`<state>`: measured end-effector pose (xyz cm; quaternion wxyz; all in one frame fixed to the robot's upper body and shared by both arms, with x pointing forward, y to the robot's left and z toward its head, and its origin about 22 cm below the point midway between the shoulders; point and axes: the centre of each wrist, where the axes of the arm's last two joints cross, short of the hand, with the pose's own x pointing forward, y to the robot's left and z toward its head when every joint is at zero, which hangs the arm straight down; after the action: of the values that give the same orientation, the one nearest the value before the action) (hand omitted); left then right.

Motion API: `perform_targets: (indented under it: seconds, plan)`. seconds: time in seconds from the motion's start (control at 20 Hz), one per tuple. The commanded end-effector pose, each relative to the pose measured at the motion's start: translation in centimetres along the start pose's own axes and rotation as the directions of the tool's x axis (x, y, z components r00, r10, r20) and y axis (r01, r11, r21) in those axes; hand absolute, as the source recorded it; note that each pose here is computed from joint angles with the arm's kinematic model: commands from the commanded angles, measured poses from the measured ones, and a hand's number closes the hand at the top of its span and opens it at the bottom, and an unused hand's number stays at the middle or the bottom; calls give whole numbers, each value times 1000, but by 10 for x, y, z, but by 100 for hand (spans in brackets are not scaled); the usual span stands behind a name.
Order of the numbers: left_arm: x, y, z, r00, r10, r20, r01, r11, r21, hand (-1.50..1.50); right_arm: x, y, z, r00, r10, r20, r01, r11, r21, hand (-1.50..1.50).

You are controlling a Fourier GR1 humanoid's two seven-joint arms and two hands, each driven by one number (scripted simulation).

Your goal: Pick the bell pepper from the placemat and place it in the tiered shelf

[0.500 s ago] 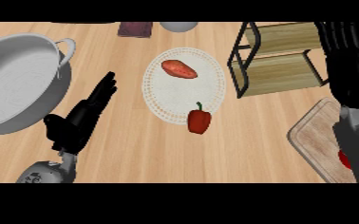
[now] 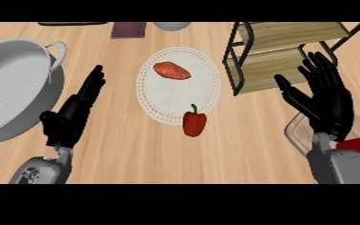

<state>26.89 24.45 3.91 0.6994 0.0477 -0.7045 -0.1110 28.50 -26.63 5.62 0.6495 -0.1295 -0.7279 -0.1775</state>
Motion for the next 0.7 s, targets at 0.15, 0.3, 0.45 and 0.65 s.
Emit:
perform_targets:
  seconds: [0.15, 0.3, 0.45, 0.65]
  plan:
    - [-6, -7, 0, 1000, 6, -1, -6, 1000, 17, 0, -97, 2, 77, 963, 220, -158, -270, 817, -510, -150]
    - [-4, -19, -7, 1000, 8, -15, -7, 1000, 17, 0, -83, 19, 85, 980, 195, -42, -181, 783, -596, -150]
    - [-21, -20, 0, 1000, -9, 1, 9, 1000, 7, 0, -60, 28, 108, 994, 91, 65, -43, 846, -531, -150]
    - [-23, -36, -5, 1000, -10, -12, 10, 1000, -19, 0, -89, 34, 154, 988, 149, -42, -155, 941, -302, -150]
